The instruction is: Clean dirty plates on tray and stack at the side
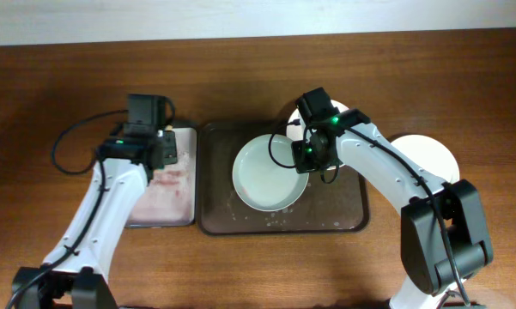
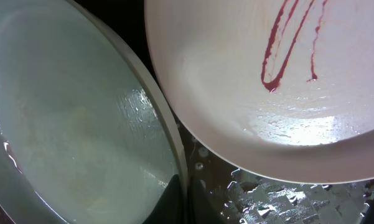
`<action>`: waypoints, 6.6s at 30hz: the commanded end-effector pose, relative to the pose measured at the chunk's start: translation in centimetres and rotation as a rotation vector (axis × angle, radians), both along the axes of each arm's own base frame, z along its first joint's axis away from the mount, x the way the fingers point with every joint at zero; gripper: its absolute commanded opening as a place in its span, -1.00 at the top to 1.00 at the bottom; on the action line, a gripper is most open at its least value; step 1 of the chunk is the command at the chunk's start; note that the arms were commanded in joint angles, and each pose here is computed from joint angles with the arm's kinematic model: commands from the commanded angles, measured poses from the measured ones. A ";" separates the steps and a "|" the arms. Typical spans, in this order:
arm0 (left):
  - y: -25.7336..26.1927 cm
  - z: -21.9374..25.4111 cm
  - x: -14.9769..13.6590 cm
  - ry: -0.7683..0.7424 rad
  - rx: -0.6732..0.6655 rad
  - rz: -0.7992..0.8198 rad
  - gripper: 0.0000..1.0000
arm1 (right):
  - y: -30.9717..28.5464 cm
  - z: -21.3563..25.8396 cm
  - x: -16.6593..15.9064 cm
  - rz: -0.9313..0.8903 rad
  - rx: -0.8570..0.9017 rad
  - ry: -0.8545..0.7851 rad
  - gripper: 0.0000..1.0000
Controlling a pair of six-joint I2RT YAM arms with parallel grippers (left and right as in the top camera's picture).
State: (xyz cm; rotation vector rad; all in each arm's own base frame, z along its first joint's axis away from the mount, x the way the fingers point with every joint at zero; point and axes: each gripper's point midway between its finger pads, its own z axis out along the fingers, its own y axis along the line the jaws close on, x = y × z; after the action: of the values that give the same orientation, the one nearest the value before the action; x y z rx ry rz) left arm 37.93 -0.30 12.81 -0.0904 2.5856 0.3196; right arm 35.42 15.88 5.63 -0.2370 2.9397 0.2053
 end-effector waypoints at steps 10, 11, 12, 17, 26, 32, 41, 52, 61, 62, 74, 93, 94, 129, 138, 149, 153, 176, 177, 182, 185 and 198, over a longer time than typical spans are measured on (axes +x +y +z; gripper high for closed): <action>0.0 3.2 -0.5 -0.080 0.192 0.041 1.00 | 0.0 -0.4 -0.2 -0.006 -0.007 0.007 0.92; 0.0 3.2 -0.5 -0.080 0.192 0.041 1.00 | 0.0 -0.4 -0.2 -0.006 -0.007 0.007 0.92; 0.0 3.2 -0.5 -0.080 0.192 0.041 1.00 | 0.0 -0.4 -0.2 -0.006 -0.007 0.007 0.92; 0.0 3.2 -0.5 -0.080 0.192 0.041 1.00 | 0.0 -0.4 -0.2 -0.006 -0.006 0.008 0.92; -0.4 2.8 -0.7 -0.079 0.146 0.065 1.00 | 0.2 -0.4 -0.4 -0.003 0.004 0.016 0.92; -3.3 -0.3 -1.8 0.013 -0.021 -0.013 1.00 | 0.9 -1.1 -1.7 0.009 0.050 0.068 0.92; -8.6 -2.2 -3.1 0.115 -0.403 -0.155 1.00 | 0.8 -4.5 -4.0 -0.063 0.097 0.129 0.92; -14.6 -2.5 -4.6 0.175 -0.611 -0.197 1.00 | 1.0 -5.4 -3.7 -0.113 0.120 0.106 0.92; -20.0 -6.3 -6.9 0.281 -0.653 -0.135 1.00 | 0.9 -5.4 -3.8 -0.114 0.119 0.108 0.92; -20.2 -6.9 -7.2 0.295 -0.646 -0.117 1.00 | 0.9 -5.4 -3.8 -0.113 0.118 0.109 0.92; -18.0 -10.8 -8.2 0.342 -0.484 0.066 1.00 | 0.9 -5.4 -3.8 -0.113 0.117 0.111 0.92; -13.0 -7.1 -3.5 0.026 -0.262 0.156 1.00 | 0.6 -5.6 -4.6 -0.117 0.101 0.140 0.92; -12.7 -6.4 -3.2 -0.003 -0.258 0.160 1.00 | 0.5 -5.6 -4.6 -0.117 0.101 0.141 0.92; -1.6 -8.5 -4.0 0.257 -0.287 0.037 1.00 | 0.4 1.3 -0.4 -0.004 0.061 -0.097 0.92; -1.6 -11.6 -3.8 0.316 -0.282 0.047 1.00 | -2.6 6.9 1.5 0.025 -0.256 -0.352 0.92; -1.6 -11.7 -3.4 0.301 -0.283 0.044 1.00 | -0.3 12.2 1.2 0.050 -0.606 -0.661 0.92; -1.6 -11.7 -3.4 0.301 -0.283 0.044 1.00 | 1.2 14.4 0.6 0.047 -0.686 -0.778 0.92; -1.6 -11.7 -3.4 0.302 -0.283 0.044 1.00 | 3.0 17.7 -0.1 -0.088 -0.685 -0.964 0.92; -1.6 -11.7 -3.4 0.302 -0.283 0.044 1.00 | 2.8 17.2 0.1 -0.096 -0.658 -0.943 0.93; -2.0 -11.7 -3.4 0.304 -0.306 0.040 1.00 | 0.3 13.2 1.1 -0.189 -0.495 -0.749 0.92; -2.1 -11.7 -3.4 0.304 -0.308 0.038 1.00 | -2.1 11.3 1.4 -0.289 -0.401 -0.618 0.92; -2.1 -11.7 -3.4 0.305 -0.308 0.039 1.00 | -19.0 9.2 1.0 -0.760 -0.113 -0.261 0.92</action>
State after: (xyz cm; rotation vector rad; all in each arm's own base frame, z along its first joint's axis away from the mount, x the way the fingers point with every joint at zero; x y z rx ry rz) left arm 34.63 -2.07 1.86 -0.2359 2.9011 -0.0334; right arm 37.08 -0.42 14.76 0.6019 2.5504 -0.2026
